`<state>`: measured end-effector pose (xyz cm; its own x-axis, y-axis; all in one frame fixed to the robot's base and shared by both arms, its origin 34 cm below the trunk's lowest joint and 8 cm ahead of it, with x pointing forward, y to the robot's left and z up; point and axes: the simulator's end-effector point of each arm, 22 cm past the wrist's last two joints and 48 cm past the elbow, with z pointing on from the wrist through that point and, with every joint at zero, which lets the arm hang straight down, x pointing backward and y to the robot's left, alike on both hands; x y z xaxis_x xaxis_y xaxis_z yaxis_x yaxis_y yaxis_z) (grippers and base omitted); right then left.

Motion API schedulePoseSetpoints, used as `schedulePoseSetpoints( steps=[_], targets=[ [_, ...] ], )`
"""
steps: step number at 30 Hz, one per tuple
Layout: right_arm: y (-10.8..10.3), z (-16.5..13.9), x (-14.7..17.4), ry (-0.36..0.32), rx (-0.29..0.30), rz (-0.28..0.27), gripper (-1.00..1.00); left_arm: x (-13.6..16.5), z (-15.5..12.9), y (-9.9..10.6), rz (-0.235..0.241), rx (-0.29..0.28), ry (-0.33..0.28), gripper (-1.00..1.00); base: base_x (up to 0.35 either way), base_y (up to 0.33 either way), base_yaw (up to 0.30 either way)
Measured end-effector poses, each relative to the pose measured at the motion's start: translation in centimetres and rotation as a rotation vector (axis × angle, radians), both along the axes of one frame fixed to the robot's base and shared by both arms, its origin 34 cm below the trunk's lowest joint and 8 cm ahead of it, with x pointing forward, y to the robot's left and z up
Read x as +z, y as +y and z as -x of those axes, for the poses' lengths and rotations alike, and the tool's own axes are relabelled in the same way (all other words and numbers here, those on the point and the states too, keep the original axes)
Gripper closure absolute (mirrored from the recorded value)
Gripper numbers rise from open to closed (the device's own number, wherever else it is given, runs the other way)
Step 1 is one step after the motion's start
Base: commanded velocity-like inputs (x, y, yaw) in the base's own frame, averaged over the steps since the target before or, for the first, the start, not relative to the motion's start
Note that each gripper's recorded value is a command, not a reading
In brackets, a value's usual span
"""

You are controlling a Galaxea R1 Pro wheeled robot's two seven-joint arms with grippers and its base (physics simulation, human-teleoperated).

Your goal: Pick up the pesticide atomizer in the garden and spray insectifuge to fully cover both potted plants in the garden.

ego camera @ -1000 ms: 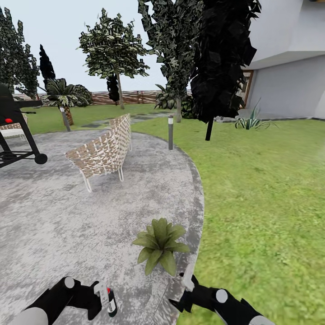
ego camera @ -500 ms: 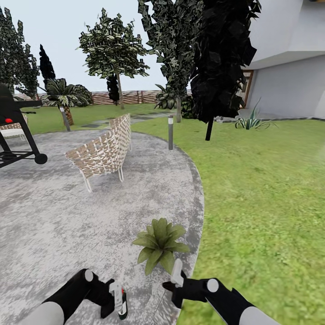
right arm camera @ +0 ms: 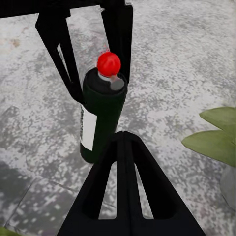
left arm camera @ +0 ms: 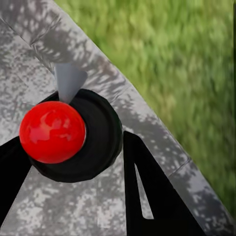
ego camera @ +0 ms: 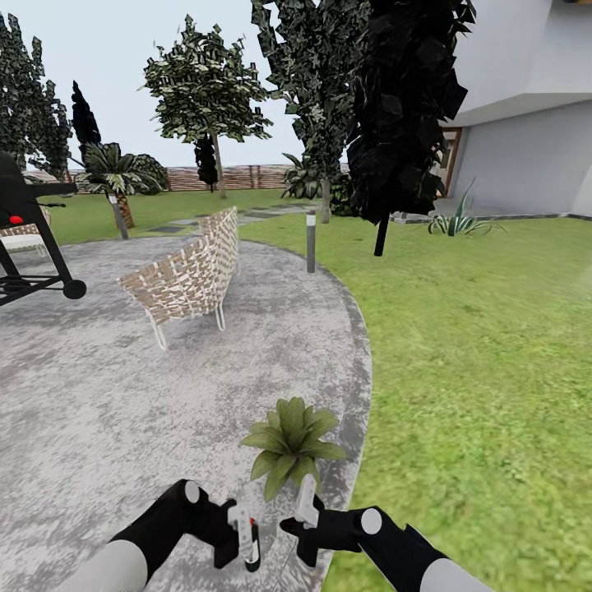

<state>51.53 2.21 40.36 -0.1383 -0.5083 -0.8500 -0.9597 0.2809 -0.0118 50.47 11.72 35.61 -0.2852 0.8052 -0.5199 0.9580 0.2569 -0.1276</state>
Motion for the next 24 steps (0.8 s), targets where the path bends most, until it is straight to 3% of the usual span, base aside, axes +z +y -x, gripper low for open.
schedulePoseSetpoints(
  steps=[5, 14, 24],
  targets=[
    [0.0, 0.0, 0.0, 0.0, 0.001, 0.001, 1.0, -0.1, 0.9, -1.7, -0.013, -0.071, -0.002, 1.0, 0.0, 0.0, 0.0],
    [0.0, 0.1, -0.1, 0.001, 0.001, 0.002, 1.0, 0.0, 1.1, -2.3, -0.004, -0.083, -0.001, 1.0, 0.0, 0.0, 0.0],
    [0.0, 0.1, -0.1, 0.001, 0.001, 0.002, 1.0, 0.5, 2.0, -4.3, 0.032, -0.114, 0.019, 1.0, 0.0, 0.0, 0.0]
  ],
)
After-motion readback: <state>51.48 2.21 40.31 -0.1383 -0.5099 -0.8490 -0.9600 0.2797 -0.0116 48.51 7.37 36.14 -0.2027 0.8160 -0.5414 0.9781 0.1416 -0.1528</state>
